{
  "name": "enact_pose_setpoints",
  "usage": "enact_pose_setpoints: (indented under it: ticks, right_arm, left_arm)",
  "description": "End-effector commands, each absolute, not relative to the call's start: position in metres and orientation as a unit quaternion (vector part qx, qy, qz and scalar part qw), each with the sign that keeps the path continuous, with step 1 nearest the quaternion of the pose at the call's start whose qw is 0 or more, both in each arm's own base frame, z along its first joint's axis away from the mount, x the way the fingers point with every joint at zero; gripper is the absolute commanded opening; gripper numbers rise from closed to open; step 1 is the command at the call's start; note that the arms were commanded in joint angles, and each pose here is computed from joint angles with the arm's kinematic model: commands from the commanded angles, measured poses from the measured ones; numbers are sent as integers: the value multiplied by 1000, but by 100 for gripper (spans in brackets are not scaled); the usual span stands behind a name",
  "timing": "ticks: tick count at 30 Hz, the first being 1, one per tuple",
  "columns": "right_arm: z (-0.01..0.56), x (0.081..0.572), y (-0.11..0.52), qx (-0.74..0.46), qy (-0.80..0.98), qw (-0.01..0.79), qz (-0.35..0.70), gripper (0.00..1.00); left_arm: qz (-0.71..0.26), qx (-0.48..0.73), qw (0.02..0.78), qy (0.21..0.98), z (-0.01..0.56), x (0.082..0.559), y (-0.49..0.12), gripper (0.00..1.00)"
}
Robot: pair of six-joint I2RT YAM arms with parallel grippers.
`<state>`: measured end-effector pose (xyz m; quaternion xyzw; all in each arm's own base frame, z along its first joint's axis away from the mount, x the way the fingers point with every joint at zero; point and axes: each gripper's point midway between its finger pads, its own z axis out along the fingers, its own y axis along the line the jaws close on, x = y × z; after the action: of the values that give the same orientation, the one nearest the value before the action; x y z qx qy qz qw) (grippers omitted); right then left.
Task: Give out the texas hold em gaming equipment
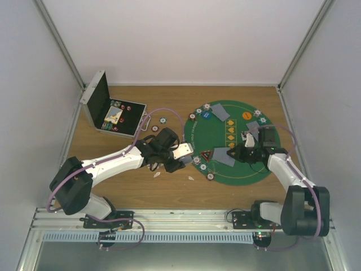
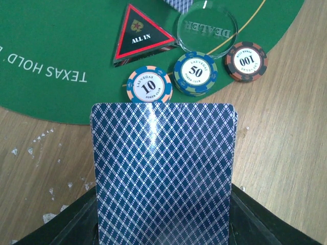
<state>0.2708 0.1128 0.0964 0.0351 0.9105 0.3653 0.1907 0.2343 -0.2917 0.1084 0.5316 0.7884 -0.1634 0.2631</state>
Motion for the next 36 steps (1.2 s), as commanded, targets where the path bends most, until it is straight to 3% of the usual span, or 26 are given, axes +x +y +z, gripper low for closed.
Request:
enact_pose_setpoints:
  ticks: [1, 7, 27, 30, 33, 36]
  right_arm:
    - [93, 271, 79, 119, 907, 218, 339, 0]
    - [90, 267, 49, 170, 900, 236, 324, 1]
    - [23, 246, 34, 271, 916, 116, 272, 1]
    - [21, 245, 31, 281, 916, 110, 263, 11]
    - [21, 242, 27, 289, 918, 106, 249, 15]
    - [27, 244, 20, 297, 919, 114, 231, 33]
  left_arm:
    - [-173, 525, 297, 779, 124, 241, -298, 57]
    - [-177, 525, 296, 778, 124, 240, -299, 57]
    - [-176, 524, 297, 779, 124, 240, -299, 57]
    - [-177, 524, 297, 778, 125, 240, -299, 57]
    - [-176, 523, 298, 779, 124, 240, -298, 57]
    - [-173, 522, 295, 781, 121, 240, -297, 57]
